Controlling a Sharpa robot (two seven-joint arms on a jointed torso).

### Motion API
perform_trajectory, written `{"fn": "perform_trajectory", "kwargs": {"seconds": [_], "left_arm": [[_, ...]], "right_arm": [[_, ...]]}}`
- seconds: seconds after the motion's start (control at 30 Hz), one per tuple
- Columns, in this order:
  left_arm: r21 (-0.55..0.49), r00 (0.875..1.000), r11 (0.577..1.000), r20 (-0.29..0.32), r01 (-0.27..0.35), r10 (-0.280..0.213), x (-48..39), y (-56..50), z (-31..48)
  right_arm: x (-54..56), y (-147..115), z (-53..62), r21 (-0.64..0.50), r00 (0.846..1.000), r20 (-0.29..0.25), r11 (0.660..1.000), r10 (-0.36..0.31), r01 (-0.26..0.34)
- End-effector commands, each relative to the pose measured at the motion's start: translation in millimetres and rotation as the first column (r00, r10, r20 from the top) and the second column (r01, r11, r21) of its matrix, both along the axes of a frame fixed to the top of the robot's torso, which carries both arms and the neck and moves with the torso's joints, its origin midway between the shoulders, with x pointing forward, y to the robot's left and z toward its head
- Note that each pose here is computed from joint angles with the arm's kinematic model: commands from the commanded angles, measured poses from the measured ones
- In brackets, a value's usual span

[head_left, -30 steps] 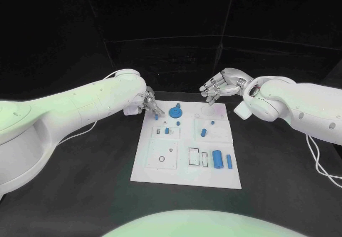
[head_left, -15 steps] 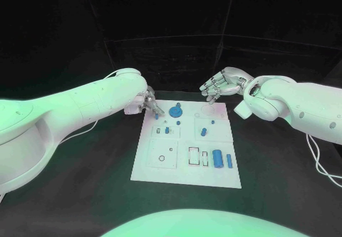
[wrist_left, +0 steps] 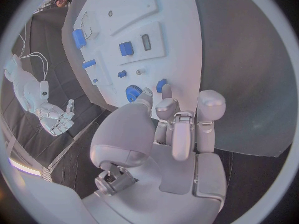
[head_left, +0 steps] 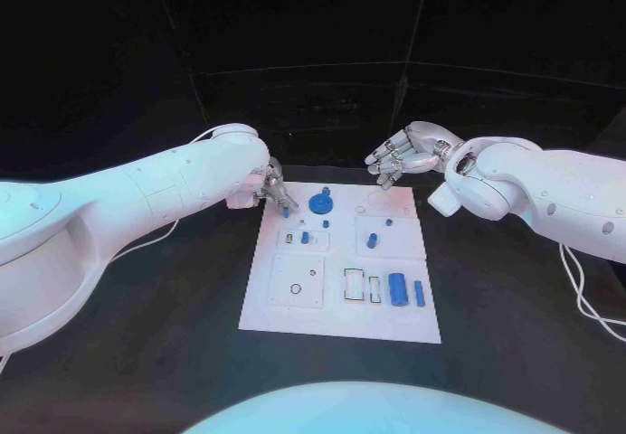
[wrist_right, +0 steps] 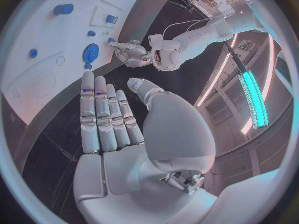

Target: Assemble the parts on the task board

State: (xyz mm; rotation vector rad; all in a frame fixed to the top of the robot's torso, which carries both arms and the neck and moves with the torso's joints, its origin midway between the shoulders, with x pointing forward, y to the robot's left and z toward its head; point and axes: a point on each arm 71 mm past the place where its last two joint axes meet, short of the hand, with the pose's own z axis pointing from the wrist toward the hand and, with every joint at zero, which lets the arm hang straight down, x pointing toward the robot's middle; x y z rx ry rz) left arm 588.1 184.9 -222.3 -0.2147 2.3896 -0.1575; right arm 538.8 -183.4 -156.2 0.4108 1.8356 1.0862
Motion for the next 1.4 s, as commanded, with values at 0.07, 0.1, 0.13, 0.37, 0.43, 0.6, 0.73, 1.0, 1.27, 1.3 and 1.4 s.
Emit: {"fn": "perform_trajectory", "kwargs": {"seconds": [0.07,0.1,0.13,0.37,0.43,0.6,0.73,1.0,1.27,1.3,1.4], "left_arm": [[0.017,1.000,1.000,-0.015,0.009,-0.009,-0.6,-0.1,-1.0],[0.017,1.000,1.000,-0.016,0.009,-0.009,-0.6,-0.1,-1.2],[0.018,1.000,1.000,-0.017,0.009,-0.009,-0.6,-0.1,-1.4],[0.022,1.000,1.000,-0.024,0.008,-0.008,-0.6,0.4,-2.3],[0.024,1.000,1.000,-0.025,0.007,-0.007,-0.6,0.7,-2.5],[0.023,1.000,1.000,-0.020,0.001,-0.001,0.0,1.6,-2.4],[0.017,1.000,1.000,-0.008,-0.003,0.003,0.7,1.5,-1.9],[0.011,1.000,1.000,-0.003,0.000,0.000,1.0,0.3,-1.7],[0.006,1.000,1.000,-0.004,0.005,-0.005,1.1,-0.4,-1.9],[0.006,1.000,1.000,-0.005,0.006,-0.006,1.0,-0.4,-1.9],[0.003,1.000,1.000,-0.007,0.011,-0.011,0.6,-0.3,-2.1]], "right_arm": [[0.3,0.8,2.0,0.008,1.000,0.010,1.000,0.001,-0.001],[0.3,0.8,2.0,0.008,1.000,0.009,1.000,0.001,-0.001],[0.3,0.8,2.0,0.008,1.000,0.009,1.000,0.001,-0.001],[0.3,1.2,2.0,0.008,1.000,0.009,1.000,0.002,-0.002],[0.3,1.2,2.0,0.008,1.000,0.009,1.000,0.002,-0.002],[0.2,1.4,2.0,0.008,1.000,0.009,1.000,0.003,-0.003],[0.2,1.7,2.0,0.008,1.000,0.009,1.000,0.004,-0.004],[0.2,2.3,1.9,0.008,1.000,0.008,1.000,0.007,-0.007],[0.0,2.4,1.8,0.008,1.000,0.006,1.000,0.008,-0.008],[0.0,2.4,1.8,0.008,1.000,0.006,1.000,0.008,-0.008],[0.0,2.4,1.8,0.008,1.000,0.006,1.000,0.008,-0.008]]}}
